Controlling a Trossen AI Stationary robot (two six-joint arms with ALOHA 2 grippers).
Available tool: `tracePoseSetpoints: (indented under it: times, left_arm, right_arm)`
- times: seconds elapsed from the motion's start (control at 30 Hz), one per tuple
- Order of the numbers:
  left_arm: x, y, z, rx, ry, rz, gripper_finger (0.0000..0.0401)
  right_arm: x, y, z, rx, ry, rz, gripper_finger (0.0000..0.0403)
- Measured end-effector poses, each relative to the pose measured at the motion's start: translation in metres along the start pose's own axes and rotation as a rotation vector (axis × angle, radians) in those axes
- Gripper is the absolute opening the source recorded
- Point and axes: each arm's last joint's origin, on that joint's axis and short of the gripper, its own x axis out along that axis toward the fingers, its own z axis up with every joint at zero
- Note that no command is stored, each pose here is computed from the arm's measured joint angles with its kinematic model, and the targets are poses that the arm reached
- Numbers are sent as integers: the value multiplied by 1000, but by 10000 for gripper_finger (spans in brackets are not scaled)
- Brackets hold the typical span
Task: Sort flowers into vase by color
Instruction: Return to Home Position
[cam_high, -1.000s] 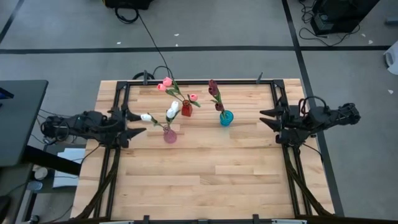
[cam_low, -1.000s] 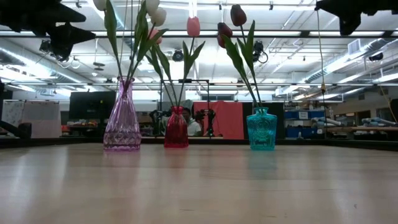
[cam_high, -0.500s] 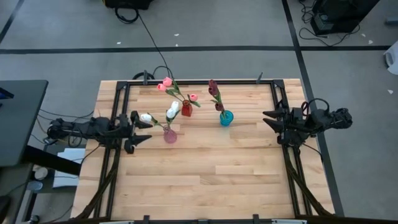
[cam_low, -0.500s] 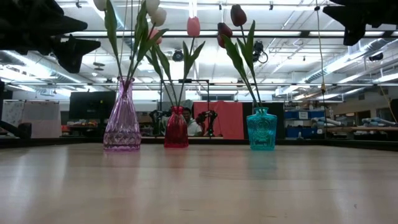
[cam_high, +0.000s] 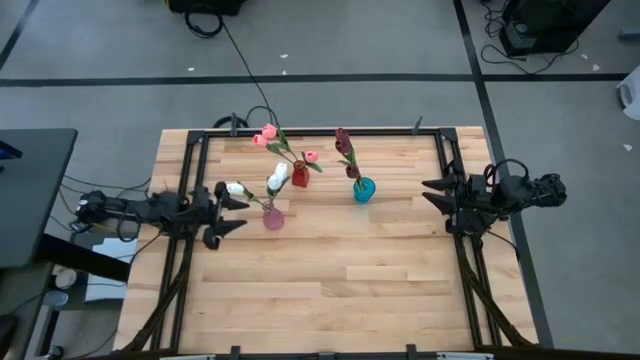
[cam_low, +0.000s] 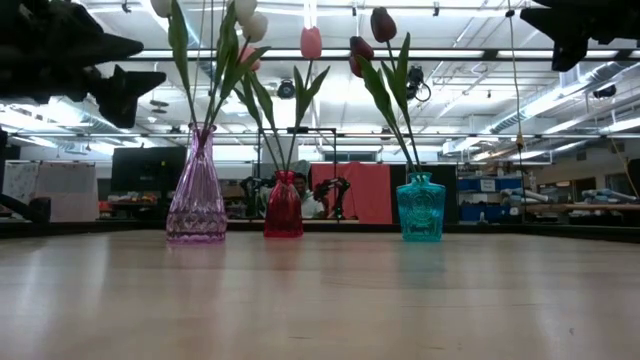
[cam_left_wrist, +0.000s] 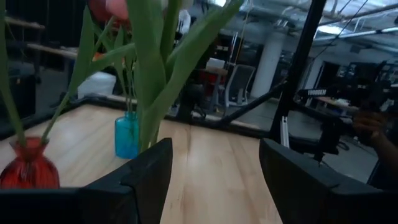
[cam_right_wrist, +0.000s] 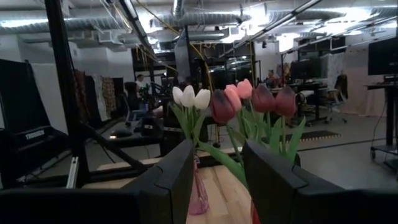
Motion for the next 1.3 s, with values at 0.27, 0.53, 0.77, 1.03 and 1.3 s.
tracePoseSetpoints:
  times: [0.27, 0.53, 0.77, 1.03, 1.3]
  left_arm:
    - [-1, -5, 14, 41, -138, -102, 245]
    - [-2, -6, 18, -39, -169, -131, 245]
    - [-2, -6, 18, -73, -172, -117, 245]
    - [-1, -4, 17, -75, -175, -53, 245]
    - [-1, -4, 17, -76, -175, -53, 245]
  right_arm:
    - [1, 0, -4, -28, -14, -24, 149]
    - [7, 0, -43, 11, 53, -126, 149]
    - [8, 0, -61, 57, 51, -137, 149]
    - [8, 0, -67, 36, 73, -137, 149]
    - [8, 0, -67, 36, 73, -137, 149]
